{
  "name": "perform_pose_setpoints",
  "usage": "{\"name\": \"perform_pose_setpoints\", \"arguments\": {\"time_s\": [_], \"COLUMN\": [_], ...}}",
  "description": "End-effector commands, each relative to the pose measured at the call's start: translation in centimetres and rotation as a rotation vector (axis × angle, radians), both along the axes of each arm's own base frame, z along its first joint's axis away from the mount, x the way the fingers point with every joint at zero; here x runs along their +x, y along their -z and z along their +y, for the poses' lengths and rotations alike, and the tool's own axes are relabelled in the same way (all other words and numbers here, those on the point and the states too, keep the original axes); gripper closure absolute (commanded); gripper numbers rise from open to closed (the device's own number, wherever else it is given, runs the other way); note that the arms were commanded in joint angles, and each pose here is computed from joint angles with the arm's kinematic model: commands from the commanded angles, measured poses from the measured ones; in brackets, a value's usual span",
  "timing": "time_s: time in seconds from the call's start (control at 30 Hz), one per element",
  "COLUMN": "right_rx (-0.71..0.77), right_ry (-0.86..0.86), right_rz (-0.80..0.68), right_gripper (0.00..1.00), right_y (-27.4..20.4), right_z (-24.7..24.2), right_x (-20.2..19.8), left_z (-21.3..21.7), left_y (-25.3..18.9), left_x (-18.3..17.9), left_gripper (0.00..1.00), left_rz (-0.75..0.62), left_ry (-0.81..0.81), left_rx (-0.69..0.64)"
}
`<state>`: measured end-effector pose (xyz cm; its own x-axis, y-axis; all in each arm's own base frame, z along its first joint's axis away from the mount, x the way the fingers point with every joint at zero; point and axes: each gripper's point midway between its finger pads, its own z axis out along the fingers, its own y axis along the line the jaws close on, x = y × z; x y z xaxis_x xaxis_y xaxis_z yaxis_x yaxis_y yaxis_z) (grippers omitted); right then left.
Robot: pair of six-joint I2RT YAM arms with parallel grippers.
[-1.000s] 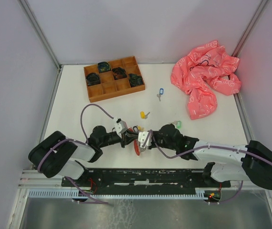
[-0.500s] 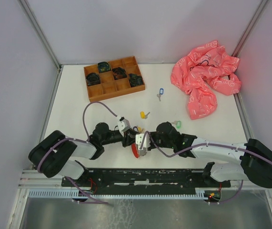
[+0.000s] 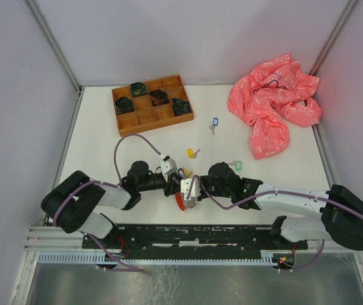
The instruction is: Put the keys on the keyring
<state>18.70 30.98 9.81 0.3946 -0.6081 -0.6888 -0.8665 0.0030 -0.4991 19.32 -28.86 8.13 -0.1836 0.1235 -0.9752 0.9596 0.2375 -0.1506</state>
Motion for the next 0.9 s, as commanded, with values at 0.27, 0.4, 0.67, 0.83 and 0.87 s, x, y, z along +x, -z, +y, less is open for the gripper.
{"name": "perform_pose_setpoints", "arguments": {"time_s": [0.27, 0.4, 0.67, 0.83, 0.87], "right_rx": [0.073, 0.054, 0.042, 0.099, 0.115], "right_ry": [0.020, 0.077, 0.120, 0.079, 0.074], "right_rz": [-0.051, -0.035, 0.017, 0.073, 0.076], "right_gripper": [0.99, 0.99, 0.99, 0.99, 0.99], "right_y": [-3.1, -2.2, -0.7, -0.6, -0.6], "right_z": [1.3, 0.4, -0.7, 0.8, 1.1], "right_x": [1.0, 1.3, 0.8, -0.1, -0.1], "left_z": [-0.7, -0.3, 0.2, 0.1, 0.0], "left_y": [-1.5, -2.3, -4.1, -4.4, -4.3], "left_x": [0.5, 0.7, 1.0, 1.1, 1.1], "left_gripper": [0.97, 0.97, 0.97, 0.97, 0.97], "left_rz": [-0.074, -0.096, -0.122, -0.132, -0.132], "left_ry": [0.028, -0.018, -0.080, -0.088, -0.088], "left_rx": [-0.023, -0.061, -0.134, -0.145, -0.147]}}
